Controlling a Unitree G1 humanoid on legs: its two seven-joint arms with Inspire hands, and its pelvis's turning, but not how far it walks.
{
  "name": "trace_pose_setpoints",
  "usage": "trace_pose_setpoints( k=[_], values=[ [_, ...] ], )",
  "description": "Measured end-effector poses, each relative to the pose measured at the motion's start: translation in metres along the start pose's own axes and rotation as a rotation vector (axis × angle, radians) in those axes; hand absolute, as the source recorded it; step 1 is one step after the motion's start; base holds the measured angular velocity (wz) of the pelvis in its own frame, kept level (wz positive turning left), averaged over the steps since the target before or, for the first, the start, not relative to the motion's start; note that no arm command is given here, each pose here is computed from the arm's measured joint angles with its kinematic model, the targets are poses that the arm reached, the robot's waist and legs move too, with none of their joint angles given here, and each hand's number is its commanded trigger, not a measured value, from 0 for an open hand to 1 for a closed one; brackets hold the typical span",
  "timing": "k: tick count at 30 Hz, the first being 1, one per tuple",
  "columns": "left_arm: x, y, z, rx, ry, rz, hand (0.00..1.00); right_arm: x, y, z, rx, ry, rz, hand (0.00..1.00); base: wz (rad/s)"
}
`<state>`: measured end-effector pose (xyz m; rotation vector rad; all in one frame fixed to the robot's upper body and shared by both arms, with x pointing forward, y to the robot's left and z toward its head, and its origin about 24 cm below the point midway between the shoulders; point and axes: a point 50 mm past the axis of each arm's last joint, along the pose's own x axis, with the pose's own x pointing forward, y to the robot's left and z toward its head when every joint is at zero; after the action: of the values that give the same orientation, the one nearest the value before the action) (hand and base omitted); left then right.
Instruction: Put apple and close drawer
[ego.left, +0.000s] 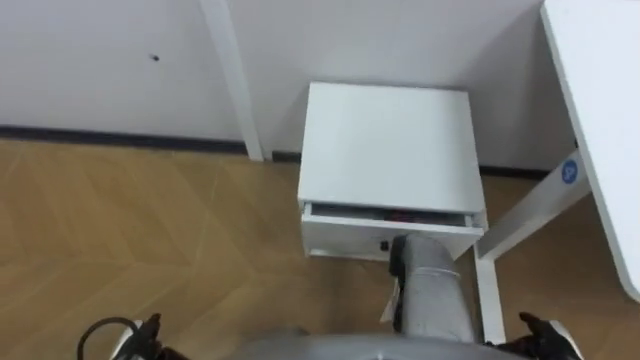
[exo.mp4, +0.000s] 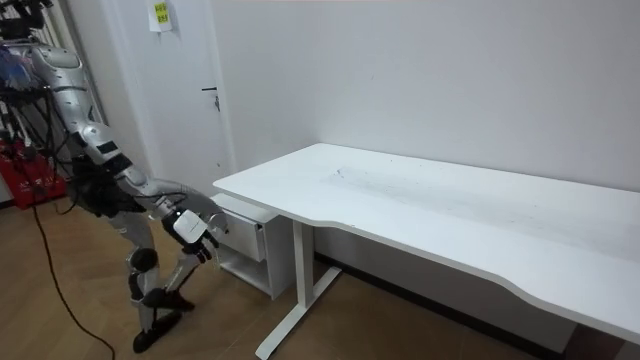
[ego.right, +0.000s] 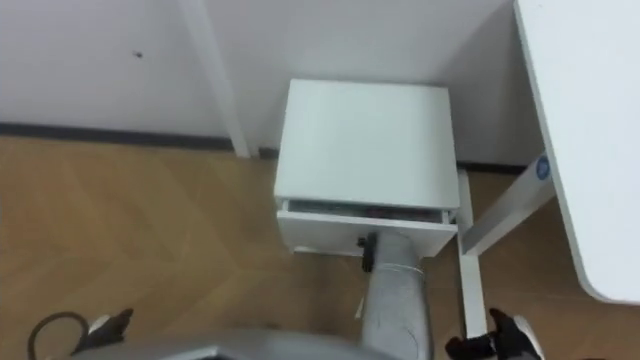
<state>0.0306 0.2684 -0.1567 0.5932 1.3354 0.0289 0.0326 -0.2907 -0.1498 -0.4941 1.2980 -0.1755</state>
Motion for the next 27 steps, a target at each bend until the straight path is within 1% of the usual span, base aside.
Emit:
trace_pose_setpoints(
  k=[4,5,6,7,11,14,15,18,24,27],
  values=[
    [-0.009,-0.013,-0.034,0.005,0.1,-0.019,0.0,0.0,0.003,-0.002,0.019,0.048,-0.022,0.0,0.0],
    [-0.008,-0.009,-0.031,0.003,0.089,-0.007,0.0,0.0,0.004,0.001,0.028,0.042,-0.029,0.0,0.28],
    [-0.004,0.001,-0.017,0.008,0.043,0.028,0.0,0.001,0.002,0.004,0.057,0.037,-0.044,0.0,-0.04],
    [-0.004,0.002,-0.02,-0.018,0.057,0.044,0.0,0.002,0.004,0.007,0.076,0.04,-0.039,0.0,-0.24],
    [-0.005,-0.006,-0.018,-0.056,0.056,0.034,0.0,0.003,0.005,0.013,0.098,0.005,-0.035,0.0,-0.15],
    [-0.004,-0.004,-0.017,-0.058,0.056,0.063,0.0,0.003,0.009,0.015,0.106,-0.007,-0.023,0.0,-0.12],
    [-0.003,-0.001,-0.013,-0.068,0.048,0.079,0.0,0.002,0.014,0.012,0.101,0.004,-0.009,0.0,-0.06],
    [-0.003,0.001,-0.01,-0.076,0.048,0.088,0.0,0.0,0.025,0.0,0.092,0.06,0.031,0.0,-0.07],
    [-0.002,0.004,0.001,-0.08,0.006,0.101,0.0,-0.002,0.028,-0.008,0.087,0.102,0.042,0.0,-0.05],
    [-0.003,0.0,0.002,-0.084,0.007,0.092,0.0,-0.002,0.028,-0.008,0.089,0.106,0.042,0.0,-0.02]
  ],
)
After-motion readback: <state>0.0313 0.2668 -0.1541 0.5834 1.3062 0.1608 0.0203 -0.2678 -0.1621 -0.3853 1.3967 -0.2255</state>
